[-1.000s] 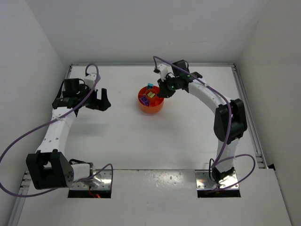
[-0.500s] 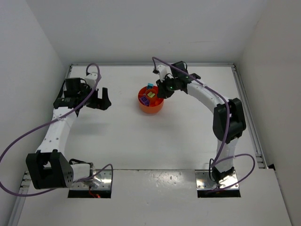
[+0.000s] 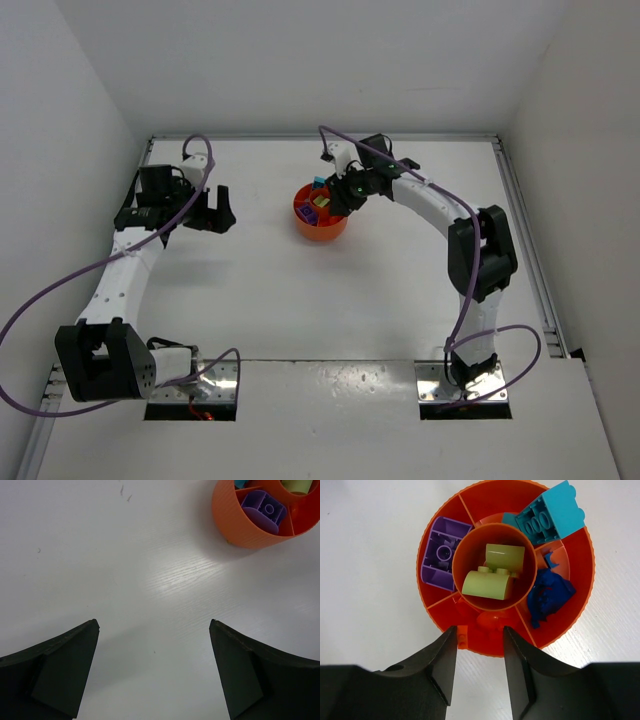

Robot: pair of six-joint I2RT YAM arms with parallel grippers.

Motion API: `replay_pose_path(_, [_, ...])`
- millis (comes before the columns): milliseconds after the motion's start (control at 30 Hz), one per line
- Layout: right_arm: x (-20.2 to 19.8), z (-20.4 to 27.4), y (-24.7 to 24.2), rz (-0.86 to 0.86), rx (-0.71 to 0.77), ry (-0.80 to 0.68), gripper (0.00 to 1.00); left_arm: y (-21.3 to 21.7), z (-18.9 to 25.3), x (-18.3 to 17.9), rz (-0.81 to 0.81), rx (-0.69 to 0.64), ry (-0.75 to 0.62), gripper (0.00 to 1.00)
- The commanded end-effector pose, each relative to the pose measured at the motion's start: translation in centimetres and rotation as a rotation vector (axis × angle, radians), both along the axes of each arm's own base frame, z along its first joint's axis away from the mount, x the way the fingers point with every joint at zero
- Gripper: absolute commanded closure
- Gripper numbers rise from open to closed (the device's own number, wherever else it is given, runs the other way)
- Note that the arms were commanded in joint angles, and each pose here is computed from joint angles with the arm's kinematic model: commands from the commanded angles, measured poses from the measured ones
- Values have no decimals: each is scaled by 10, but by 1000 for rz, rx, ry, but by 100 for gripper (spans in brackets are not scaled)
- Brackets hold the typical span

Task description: Sort the legos into containers by color

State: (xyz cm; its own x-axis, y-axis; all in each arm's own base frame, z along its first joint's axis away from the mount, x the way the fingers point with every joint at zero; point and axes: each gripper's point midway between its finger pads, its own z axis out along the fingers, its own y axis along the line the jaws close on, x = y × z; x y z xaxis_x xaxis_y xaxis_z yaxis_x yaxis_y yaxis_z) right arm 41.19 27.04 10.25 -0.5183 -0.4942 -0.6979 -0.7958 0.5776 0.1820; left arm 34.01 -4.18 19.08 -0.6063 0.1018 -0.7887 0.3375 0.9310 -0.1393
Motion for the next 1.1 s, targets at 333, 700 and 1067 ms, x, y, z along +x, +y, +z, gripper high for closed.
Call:
replay_pose_path(333, [13, 40, 9, -19, 54, -109, 59, -1, 22, 7, 12, 19, -70, 1])
replay_pose_path(700, [14, 39, 11, -39, 65, -89, 82, -1, 21, 6, 7, 26, -63, 1])
replay_pose_path(1067, [16, 47, 8, -67, 61, -94, 67, -8, 22, 4, -23, 9, -64, 1])
